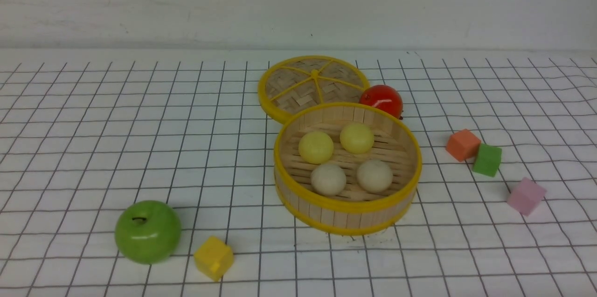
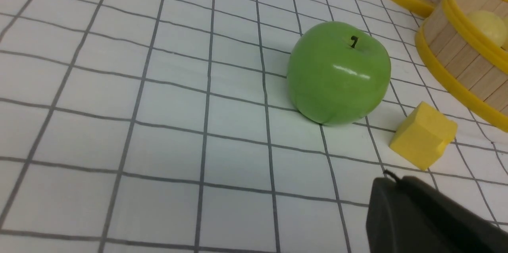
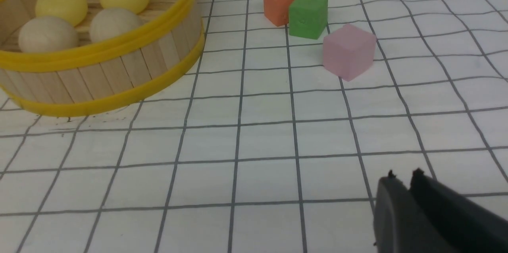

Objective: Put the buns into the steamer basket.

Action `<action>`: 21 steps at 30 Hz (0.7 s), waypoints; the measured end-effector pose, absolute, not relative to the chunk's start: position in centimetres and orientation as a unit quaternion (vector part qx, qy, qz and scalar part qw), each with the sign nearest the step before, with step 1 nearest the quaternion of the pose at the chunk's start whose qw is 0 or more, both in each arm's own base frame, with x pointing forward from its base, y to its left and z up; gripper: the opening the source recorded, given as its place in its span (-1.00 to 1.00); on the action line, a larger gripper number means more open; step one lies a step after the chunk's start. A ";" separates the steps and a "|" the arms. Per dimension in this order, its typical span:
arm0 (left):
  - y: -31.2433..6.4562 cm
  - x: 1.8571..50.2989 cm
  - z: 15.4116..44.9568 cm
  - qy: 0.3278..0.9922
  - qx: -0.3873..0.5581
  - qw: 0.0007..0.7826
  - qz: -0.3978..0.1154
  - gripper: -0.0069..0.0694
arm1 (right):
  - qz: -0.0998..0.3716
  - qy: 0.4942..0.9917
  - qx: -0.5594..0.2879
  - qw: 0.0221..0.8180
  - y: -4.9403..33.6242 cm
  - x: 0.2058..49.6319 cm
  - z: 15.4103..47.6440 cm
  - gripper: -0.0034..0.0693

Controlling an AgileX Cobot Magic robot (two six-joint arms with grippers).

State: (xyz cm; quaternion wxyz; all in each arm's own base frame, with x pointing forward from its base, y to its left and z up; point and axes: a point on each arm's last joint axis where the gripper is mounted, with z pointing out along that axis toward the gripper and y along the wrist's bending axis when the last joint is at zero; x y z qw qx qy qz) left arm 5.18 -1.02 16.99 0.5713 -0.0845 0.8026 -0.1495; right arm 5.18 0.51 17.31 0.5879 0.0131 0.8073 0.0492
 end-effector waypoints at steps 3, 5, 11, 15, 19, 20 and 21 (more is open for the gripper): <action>-1.0 5.2 17.0 0.803 -0.084 0.571 -0.150 -0.85 | 0.049 0.807 0.013 0.588 0.5 5.2 17.3 -0.74; -1.0 5.2 17.0 0.803 -0.084 0.571 -0.150 -0.85 | 0.049 0.807 0.013 0.588 0.5 5.2 17.3 -0.74; -1.0 5.2 17.0 0.803 -0.084 0.571 -0.150 -0.85 | 0.049 0.807 0.013 0.588 0.5 5.2 17.3 -0.71; -1.0 5.2 17.0 0.803 -0.084 0.571 -0.150 -0.85 | 0.049 0.807 0.013 0.588 0.5 5.2 17.3 -0.69; -1.0 5.2 17.0 0.803 -0.084 0.571 -0.150 -0.84 | 0.049 0.807 0.013 0.588 0.5 5.2 17.3 -0.68; -1.0 5.2 17.0 0.803 -0.084 0.571 -0.150 -0.84 | 0.049 0.807 0.013 0.588 0.5 5.2 17.3 -0.67; -1.0 5.2 17.0 0.803 -0.084 0.571 -0.150 -0.83 | 0.049 0.807 0.013 0.588 0.5 5.2 17.3 -0.67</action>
